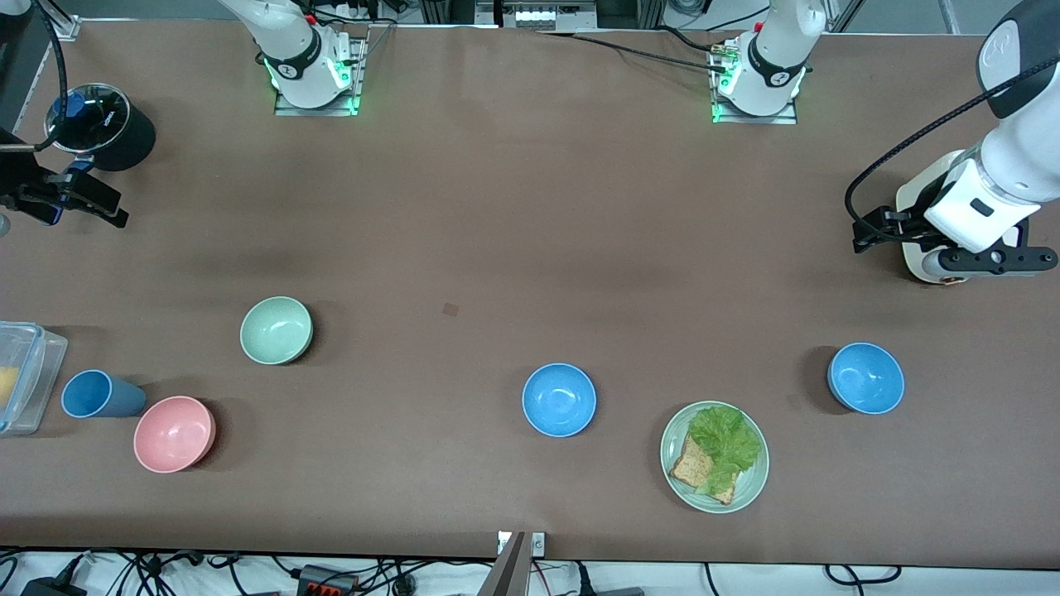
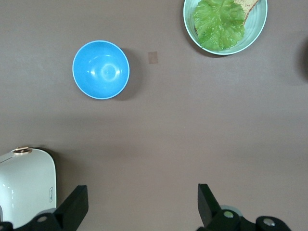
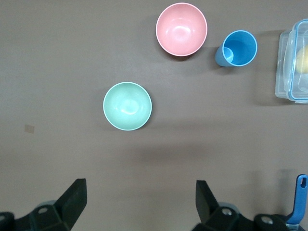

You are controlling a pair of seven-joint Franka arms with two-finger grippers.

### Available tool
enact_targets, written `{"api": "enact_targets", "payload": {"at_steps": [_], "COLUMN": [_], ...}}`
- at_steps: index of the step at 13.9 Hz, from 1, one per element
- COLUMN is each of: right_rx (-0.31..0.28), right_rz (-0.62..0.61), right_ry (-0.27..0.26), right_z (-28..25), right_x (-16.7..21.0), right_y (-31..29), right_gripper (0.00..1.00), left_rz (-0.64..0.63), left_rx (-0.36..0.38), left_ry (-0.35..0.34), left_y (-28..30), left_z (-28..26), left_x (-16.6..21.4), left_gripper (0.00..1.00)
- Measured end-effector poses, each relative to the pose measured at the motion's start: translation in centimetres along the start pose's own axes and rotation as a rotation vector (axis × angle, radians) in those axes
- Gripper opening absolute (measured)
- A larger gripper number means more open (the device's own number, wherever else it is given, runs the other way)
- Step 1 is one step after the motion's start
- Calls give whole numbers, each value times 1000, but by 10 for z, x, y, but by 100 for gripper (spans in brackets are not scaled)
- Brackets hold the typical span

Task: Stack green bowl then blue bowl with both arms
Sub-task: 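Reach the right gripper toward the mint-green bowl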

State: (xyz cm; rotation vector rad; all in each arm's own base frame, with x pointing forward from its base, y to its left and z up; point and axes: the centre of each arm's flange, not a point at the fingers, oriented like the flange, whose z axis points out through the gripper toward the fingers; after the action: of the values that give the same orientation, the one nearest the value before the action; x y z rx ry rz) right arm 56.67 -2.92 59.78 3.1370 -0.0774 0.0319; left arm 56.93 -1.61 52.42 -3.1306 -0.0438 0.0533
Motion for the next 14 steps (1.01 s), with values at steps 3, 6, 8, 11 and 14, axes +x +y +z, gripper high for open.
{"api": "enact_targets", "payload": {"at_steps": [3, 6, 8, 11, 14], "right_rx": [0, 0, 0, -3, -10], "right_rz": [-1, -2, -2, 0, 2], "right_ry": [0, 1, -5, -56, -140], "right_z": [0, 0, 2, 38, 111], "right_x": [0, 0, 0, 12, 38], "right_y": [0, -1, -1, 0, 1], "right_gripper": [100, 100, 100, 100, 100], "left_rz": [-1, -2, -2, -2, 2], "left_rx": [-1, -2, -2, -2, -2], "left_ry": [2, 6, 6, 10, 18], "left_y": [0, 0, 0, 0, 2], "left_z": [1, -1, -1, -2, -6], "left_x": [6, 9, 9, 10, 11], "left_gripper": [100, 100, 100, 100, 100]}}
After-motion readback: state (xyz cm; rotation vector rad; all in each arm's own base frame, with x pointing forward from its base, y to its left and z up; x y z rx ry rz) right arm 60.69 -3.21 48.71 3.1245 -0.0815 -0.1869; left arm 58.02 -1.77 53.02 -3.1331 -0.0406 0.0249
